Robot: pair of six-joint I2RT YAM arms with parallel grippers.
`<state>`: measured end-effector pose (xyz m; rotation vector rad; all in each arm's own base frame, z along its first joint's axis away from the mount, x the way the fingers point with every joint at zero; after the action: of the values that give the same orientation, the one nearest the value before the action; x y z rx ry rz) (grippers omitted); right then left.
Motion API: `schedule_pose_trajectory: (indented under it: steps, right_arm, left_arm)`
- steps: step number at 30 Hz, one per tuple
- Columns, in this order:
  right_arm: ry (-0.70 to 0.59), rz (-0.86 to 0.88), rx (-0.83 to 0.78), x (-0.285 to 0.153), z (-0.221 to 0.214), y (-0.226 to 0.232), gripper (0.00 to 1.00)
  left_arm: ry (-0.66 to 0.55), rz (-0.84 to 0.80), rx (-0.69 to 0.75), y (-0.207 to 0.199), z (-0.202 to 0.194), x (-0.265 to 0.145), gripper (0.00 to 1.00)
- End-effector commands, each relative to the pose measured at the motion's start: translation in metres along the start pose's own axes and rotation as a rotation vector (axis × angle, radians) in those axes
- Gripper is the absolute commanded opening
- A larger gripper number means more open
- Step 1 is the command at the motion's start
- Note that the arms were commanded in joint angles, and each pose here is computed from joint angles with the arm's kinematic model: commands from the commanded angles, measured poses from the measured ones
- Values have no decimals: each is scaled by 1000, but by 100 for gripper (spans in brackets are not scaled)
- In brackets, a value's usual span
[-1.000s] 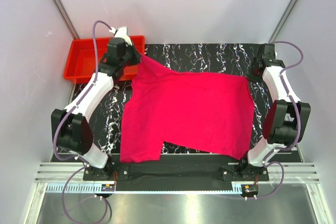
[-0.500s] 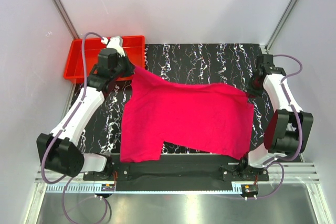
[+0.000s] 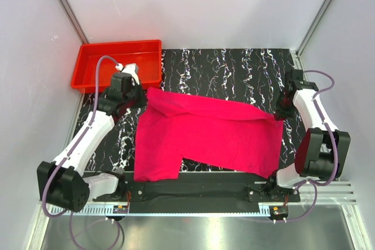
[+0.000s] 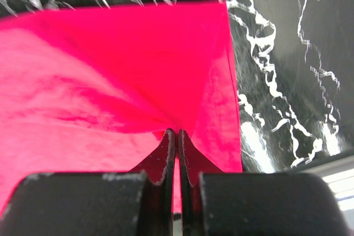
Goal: Fold and stack the t-shirts
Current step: Fold the tshirt
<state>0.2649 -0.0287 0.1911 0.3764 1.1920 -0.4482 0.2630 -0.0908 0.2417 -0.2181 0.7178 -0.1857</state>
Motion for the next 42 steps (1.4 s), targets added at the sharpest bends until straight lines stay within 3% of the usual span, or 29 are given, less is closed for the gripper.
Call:
schedule_pose_trajectory:
  steps: [1,11,18,22,30,33,42]
  right_arm:
    - [25,-40,-28,-2,-13,-11,0]
    - [131,-107,-4,17,-14,-9,0]
    - [180,-107,27,20,-18,-7,0]
    - [207,-211,8,29,-13,-12,0]
    - [-36,-195,18,13,63,10,0]
    - [-29,-185,18,14,72,15,0]
    - [187,-145,70,20,-1,0,0]
  left_arm:
    - [-35,-23,0,-2,0,-11,0]
    - [47,27,-50,3,-15,-13,0]
    - [34,128,-69,14,-19,-21,0]
    - [50,122,-84,15,-23,-23,0]
    - [57,94,-87,16,-27,-21,0]
    - [55,58,-94,13,-26,-20,0]
    - [50,83,-79,19,-30,-25,0]
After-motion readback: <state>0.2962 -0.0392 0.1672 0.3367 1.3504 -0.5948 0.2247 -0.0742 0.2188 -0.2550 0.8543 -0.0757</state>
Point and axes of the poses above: each gripper's point midway between its finger pads, its own x axis out along the fingers, its own y axis along the line the jaws close on, z = x × y, the point moved 9 cm from there along -x, back along the fingers, and after that the axes turned 3 degrees about x, right-handed, at the moved point
